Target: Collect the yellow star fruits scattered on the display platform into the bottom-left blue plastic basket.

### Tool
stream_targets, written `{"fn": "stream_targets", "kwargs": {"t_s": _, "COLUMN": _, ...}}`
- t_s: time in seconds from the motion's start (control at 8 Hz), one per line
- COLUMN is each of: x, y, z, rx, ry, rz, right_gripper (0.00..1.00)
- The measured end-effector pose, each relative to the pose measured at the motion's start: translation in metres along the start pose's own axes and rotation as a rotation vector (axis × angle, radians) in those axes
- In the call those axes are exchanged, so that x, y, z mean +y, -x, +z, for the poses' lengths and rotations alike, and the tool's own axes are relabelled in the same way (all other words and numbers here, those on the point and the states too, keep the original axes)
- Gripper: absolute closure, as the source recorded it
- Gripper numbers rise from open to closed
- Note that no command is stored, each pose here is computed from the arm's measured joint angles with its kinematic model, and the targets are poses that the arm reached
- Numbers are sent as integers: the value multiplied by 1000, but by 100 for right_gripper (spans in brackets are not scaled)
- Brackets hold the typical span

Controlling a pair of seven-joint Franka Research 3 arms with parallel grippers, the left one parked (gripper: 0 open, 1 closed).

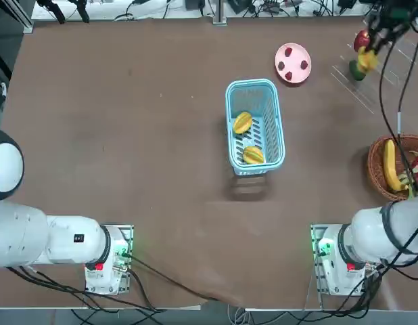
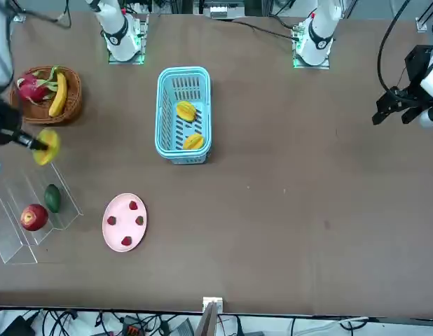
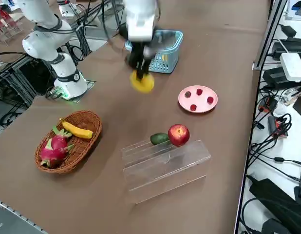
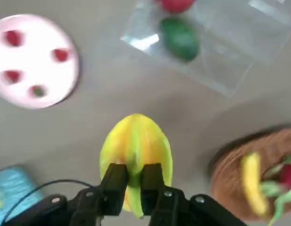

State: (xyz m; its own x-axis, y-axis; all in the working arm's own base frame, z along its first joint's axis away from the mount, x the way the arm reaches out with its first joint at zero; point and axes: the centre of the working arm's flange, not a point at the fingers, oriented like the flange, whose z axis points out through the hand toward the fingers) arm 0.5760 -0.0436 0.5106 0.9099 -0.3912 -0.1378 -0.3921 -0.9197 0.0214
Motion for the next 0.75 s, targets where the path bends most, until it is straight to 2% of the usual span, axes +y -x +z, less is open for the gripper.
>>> {"fn": "stream_targets", "kwargs": {"t_s": 0.25, "x": -107, "y": 88, "z": -34, "rx": 1, "ry": -12, "rz": 69, "right_gripper": 79}}
{"fn": "stream_targets", "kwargs": {"t_s": 0.38, "x": -168, "y": 140, "z": -33, "rx": 8, "ry": 3, "rz": 79, "right_gripper": 79}}
{"fn": "stream_targets", "kwargs": {"t_s": 0.5, "x": -224, "y": 193, "z": -19, "rx": 18, "ry": 16, "rz": 81, "right_gripper": 79}}
{"fn": "stream_targets", "kwargs": {"t_s": 0.75, "x": -294, "y": 266, "z": 26, "rx": 54, "ry": -12, "rz": 92, "right_gripper": 79}}
